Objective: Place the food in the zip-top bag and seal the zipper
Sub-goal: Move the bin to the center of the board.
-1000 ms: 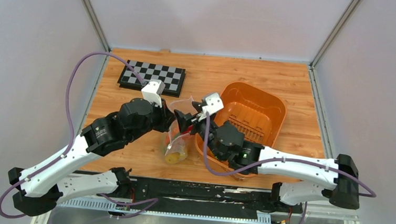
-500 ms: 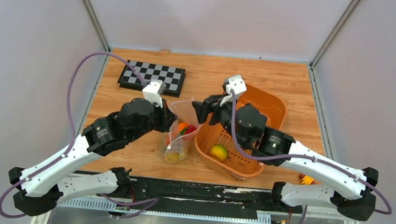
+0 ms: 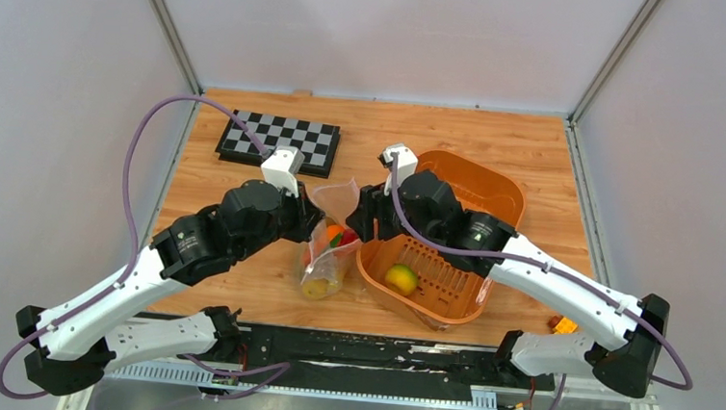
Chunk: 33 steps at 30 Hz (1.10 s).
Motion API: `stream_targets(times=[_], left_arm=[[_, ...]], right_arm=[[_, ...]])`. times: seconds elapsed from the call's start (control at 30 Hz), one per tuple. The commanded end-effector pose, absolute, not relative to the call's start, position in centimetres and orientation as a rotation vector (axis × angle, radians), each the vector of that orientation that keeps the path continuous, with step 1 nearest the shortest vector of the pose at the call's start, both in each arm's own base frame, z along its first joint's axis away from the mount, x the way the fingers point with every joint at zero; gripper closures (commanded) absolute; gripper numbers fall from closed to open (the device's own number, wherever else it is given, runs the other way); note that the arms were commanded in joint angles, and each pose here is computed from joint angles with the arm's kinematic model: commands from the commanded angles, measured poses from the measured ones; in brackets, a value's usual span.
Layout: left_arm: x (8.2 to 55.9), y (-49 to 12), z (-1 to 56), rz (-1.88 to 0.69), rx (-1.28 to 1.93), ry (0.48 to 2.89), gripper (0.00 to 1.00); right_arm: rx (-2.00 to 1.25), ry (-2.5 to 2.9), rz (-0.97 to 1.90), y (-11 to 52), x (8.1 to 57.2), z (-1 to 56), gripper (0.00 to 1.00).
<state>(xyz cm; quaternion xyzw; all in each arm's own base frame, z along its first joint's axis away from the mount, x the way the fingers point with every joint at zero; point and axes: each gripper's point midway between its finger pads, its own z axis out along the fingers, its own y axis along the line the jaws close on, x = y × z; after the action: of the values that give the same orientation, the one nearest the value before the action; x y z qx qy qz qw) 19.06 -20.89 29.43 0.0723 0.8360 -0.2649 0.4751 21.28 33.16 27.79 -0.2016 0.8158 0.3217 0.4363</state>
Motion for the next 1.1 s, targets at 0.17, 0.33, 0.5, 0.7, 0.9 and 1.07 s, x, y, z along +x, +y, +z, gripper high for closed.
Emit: stream_targets(times=[0.17,0.33,0.5,0.7,0.9,1.07], left_arm=[[20.3,-17.2,31.2,-0.568,-0.021,1.917,0.97],[20.4,-14.8,31.6,-0.471,-0.064,1.901,0.97],[20.6,-12.6,32.2,-0.369,-0.084,1.879,0.98],[21.0,-11.7,32.7,-0.269,-0.085,1.889,0.99],[21.1,-11.1,33.0,-0.245,-0.096,1.885,0.99],[21.0,-11.0,32.7,-0.245,-0.102,1.889,0.99]], right_arm=[[-0.578,1.85,1.083,33.9,17.7,31.9,0.29],[-0.8,1.701,1.16,33.4,14.6,33.2,0.19],[-1.03,1.67,1.296,33.7,10.7,32.8,0.2],[-1.113,1.806,1.254,36.4,9.5,28.4,0.25],[-1.132,1.926,1.185,39.1,10.1,24.9,0.31],[-1.077,2.102,0.946,39.0,12.7,19.8,0.34]])
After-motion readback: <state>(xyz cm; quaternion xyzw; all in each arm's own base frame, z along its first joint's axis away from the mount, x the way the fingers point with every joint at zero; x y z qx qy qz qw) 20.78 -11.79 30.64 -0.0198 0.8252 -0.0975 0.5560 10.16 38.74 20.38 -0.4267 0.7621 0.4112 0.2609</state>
